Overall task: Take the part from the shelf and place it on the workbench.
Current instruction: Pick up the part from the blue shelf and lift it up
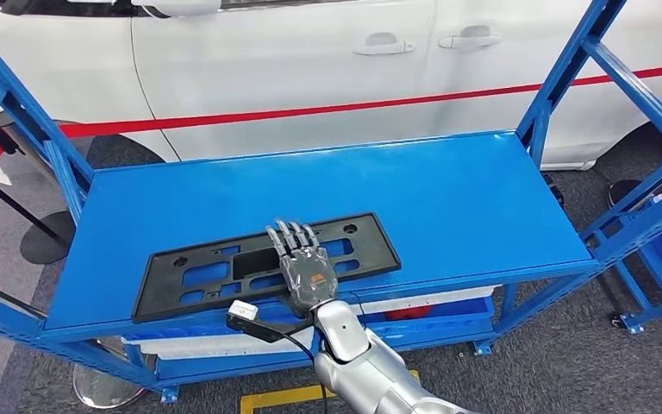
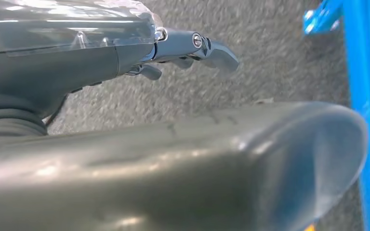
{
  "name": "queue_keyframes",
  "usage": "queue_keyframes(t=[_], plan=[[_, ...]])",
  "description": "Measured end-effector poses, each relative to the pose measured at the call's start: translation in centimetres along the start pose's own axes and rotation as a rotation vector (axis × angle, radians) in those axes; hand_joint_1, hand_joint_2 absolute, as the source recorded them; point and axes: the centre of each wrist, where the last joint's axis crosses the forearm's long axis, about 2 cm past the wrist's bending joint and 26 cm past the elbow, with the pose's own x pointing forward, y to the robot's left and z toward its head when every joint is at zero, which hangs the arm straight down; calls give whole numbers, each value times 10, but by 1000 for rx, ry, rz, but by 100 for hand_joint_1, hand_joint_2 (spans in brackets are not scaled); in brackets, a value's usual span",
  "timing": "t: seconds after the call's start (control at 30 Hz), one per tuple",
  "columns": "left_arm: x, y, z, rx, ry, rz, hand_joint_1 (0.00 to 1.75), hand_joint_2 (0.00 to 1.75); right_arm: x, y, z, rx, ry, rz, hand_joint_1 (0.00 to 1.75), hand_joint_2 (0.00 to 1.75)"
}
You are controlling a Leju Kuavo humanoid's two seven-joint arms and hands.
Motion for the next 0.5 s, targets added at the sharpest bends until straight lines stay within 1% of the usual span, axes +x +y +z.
queue_keyframes(t=[0.07,0.13,0.2,0.23,0.3,0.5], plan=[[1,-1,0,-1,-3,-5,0,0,3,-1,-2,8,-8,-6,0,175],[1,-3,0,-3,-7,-11,0,0,9,1,-1,31,-36,0,83,175],[1,-4,0,-6,-9,-14,0,0,13,3,0,56,-57,8,162,175],[1,-5,1,-6,-9,-13,0,0,14,3,0,65,-61,9,158,175],[1,-5,1,-6,-8,-11,0,0,17,3,0,78,-69,14,156,175],[1,-5,1,-5,1,-10,0,0,21,5,1,102,-83,30,160,175]])
